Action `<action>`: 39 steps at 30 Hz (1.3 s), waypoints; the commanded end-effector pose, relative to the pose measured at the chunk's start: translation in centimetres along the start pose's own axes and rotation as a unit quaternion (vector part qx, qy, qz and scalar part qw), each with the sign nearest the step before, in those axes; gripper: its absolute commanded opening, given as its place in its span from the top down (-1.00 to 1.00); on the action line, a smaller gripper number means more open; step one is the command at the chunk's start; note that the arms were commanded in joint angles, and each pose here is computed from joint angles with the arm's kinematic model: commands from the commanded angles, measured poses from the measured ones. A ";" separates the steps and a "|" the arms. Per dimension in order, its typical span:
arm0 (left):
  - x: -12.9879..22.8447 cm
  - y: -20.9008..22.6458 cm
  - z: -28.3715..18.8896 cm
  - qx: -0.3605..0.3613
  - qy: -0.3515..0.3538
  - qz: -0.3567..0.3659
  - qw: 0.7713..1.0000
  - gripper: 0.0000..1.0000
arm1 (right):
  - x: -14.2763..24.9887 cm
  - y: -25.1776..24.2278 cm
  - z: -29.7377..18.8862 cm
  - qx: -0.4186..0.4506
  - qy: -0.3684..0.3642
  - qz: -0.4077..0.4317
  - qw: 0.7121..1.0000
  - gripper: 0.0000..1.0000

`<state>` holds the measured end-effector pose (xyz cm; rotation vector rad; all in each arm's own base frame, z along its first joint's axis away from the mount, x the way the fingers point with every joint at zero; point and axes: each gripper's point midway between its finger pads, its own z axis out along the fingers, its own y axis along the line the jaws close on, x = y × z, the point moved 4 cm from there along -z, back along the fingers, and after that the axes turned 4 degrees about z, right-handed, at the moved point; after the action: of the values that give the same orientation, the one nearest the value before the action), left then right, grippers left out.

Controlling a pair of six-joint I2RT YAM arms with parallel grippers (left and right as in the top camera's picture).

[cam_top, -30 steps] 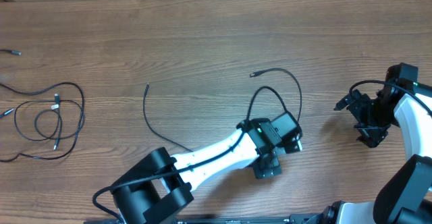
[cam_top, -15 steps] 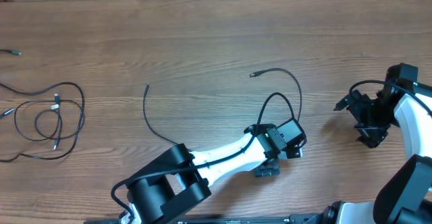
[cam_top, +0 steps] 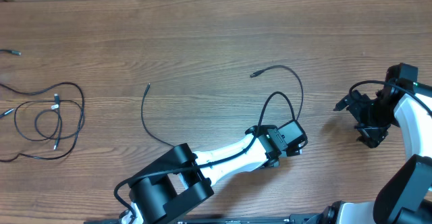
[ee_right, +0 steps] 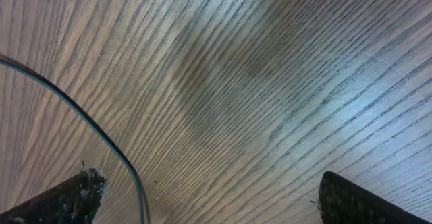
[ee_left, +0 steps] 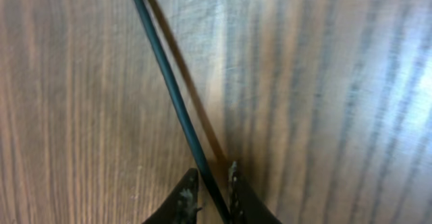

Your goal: Untangle cables

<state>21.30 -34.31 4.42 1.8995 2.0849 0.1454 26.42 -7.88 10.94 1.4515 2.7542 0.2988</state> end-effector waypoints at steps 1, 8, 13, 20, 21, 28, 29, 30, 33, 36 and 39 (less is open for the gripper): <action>0.6 0.7 0.5 -0.019 0.014 -0.039 0.999 0.75 | 0.1 0.0 0.0 -0.003 0.000 -0.004 1.000 -1.00; 1.2 2.9 -0.2 -0.024 0.021 -0.127 0.991 0.92 | 0.1 0.0 0.0 -0.003 0.000 -0.004 1.000 -1.00; 1.9 5.8 -1.9 -0.016 0.039 -0.219 0.975 0.91 | 0.1 0.0 0.0 -0.003 -0.001 -0.004 1.000 -1.00; 3.2 10.2 -4.6 -0.015 0.057 -0.282 0.958 0.91 | 0.1 0.0 0.0 -0.003 -0.001 -0.004 1.000 -1.00; 3.5 10.8 -5.0 -0.016 0.060 -0.287 0.956 0.91 | 0.1 0.0 0.0 -0.003 -0.001 -0.004 1.000 -1.00; 6.4 17.2 -10.8 -0.052 0.076 -0.347 0.933 0.91 | 0.1 0.0 0.0 -0.003 -0.001 -0.004 1.000 -1.00; 7.0 18.5 -12.1 -0.060 0.069 -0.361 0.928 0.92 | 0.0 0.0 0.0 -0.003 -0.001 -0.004 1.000 -1.00; 7.6 19.6 -13.3 -0.068 0.061 -0.375 0.923 0.92 | 0.0 0.0 0.0 -0.004 -0.001 -0.004 1.000 -1.00; 10.3 23.5 -17.3 -0.104 0.026 -0.434 0.895 0.91 | 0.0 0.0 0.0 -0.004 -0.001 -0.004 1.000 -1.00; 14.1 26.5 -21.2 -0.143 -0.006 -0.514 0.846 0.92 | 0.0 0.0 0.0 -0.004 -0.001 -0.004 1.000 -1.00; 18.4 28.0 -23.9 -0.171 -0.020 -0.585 0.793 0.91 | 0.0 0.0 0.0 -0.004 -0.002 -0.004 1.000 -1.00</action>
<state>40.02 -13.86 27.68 0.4656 2.6256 0.1733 26.50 -7.91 10.94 1.4406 2.7550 0.2995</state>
